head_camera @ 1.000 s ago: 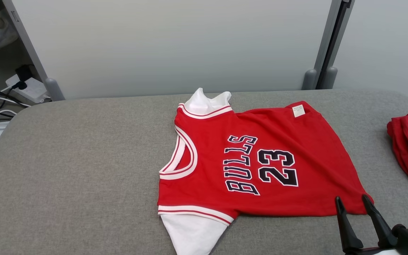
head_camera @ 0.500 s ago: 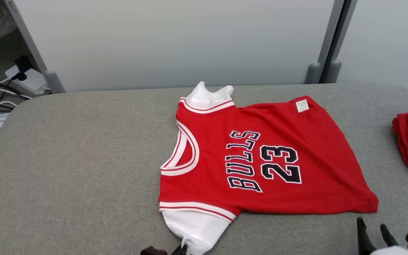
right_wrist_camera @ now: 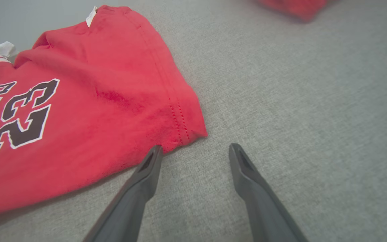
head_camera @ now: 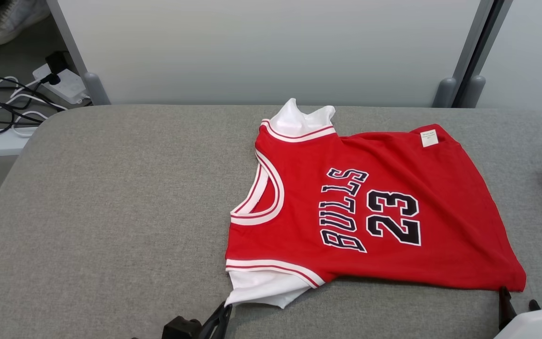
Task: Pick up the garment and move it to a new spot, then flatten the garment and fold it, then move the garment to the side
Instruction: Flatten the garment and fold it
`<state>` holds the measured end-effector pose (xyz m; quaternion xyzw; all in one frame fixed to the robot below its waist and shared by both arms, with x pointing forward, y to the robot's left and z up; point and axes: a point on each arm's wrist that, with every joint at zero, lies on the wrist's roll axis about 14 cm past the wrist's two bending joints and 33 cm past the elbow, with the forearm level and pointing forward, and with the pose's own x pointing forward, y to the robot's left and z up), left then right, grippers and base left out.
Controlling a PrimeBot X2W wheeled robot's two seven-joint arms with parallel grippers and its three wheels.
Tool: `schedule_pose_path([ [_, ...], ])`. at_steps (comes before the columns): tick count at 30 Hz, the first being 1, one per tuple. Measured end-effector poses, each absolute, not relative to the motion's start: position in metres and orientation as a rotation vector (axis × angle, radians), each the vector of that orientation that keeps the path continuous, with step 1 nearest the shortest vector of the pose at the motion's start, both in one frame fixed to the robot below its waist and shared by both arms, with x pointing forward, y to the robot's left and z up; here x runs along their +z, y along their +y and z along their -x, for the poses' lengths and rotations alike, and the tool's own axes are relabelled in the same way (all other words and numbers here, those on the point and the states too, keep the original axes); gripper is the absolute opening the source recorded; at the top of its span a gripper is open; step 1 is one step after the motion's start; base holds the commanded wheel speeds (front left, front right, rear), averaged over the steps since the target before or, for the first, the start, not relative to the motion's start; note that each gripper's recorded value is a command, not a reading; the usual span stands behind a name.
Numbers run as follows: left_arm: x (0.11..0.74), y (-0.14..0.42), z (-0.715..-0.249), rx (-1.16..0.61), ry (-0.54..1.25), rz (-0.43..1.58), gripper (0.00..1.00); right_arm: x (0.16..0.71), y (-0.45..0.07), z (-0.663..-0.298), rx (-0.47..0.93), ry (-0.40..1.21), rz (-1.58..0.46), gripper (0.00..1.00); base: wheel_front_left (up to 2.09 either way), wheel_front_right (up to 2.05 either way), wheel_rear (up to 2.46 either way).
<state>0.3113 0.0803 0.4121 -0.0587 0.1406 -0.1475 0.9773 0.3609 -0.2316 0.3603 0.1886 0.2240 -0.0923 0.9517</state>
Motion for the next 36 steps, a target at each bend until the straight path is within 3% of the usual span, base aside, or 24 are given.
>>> schedule_pose_path([
  [4, 0.413, 0.084, -0.314, -0.299, 0.287, 0.106, 0.00, 0.361, -0.231, -0.366, -0.195, 0.456, -0.397, 0.98, 0.00, 0.00, 0.00],
  [7, 0.417, 0.081, -0.315, -0.305, 0.280, 0.109, 0.00, 0.359, -0.233, -0.367, -0.197, 0.464, -0.388, 0.82, 0.00, 0.00, 0.00],
  [9, 0.417, 0.081, -0.316, -0.307, 0.283, 0.106, 0.00, 0.358, -0.235, -0.367, -0.204, 0.470, -0.391, 0.46, 0.00, 0.00, 0.00],
  [10, 0.417, 0.082, -0.316, -0.308, 0.284, 0.103, 0.00, 0.357, -0.235, -0.367, -0.205, 0.473, -0.391, 0.34, 0.00, 0.00, 0.00],
  [12, 0.417, 0.085, -0.316, -0.308, 0.286, 0.095, 0.00, 0.358, -0.235, -0.369, -0.198, 0.474, -0.380, 0.00, 0.00, 0.00, 0.00],
  [19, 0.422, 0.086, -0.319, -0.305, 0.276, 0.091, 0.00, 0.363, -0.232, -0.376, -0.167, 0.463, -0.352, 0.00, 0.00, 0.00, 0.00],
  [25, 0.442, 0.083, -0.323, -0.313, 0.210, 0.101, 0.00, 0.390, -0.244, -0.389, -0.153, 0.364, -0.329, 0.00, 0.00, 0.00, 0.00],
  [36, 0.478, 0.081, -0.301, -0.377, 0.167, 0.127, 0.00, 0.388, -0.261, -0.353, -0.156, 0.336, -0.295, 0.00, 0.00, 0.00, 0.00],
])
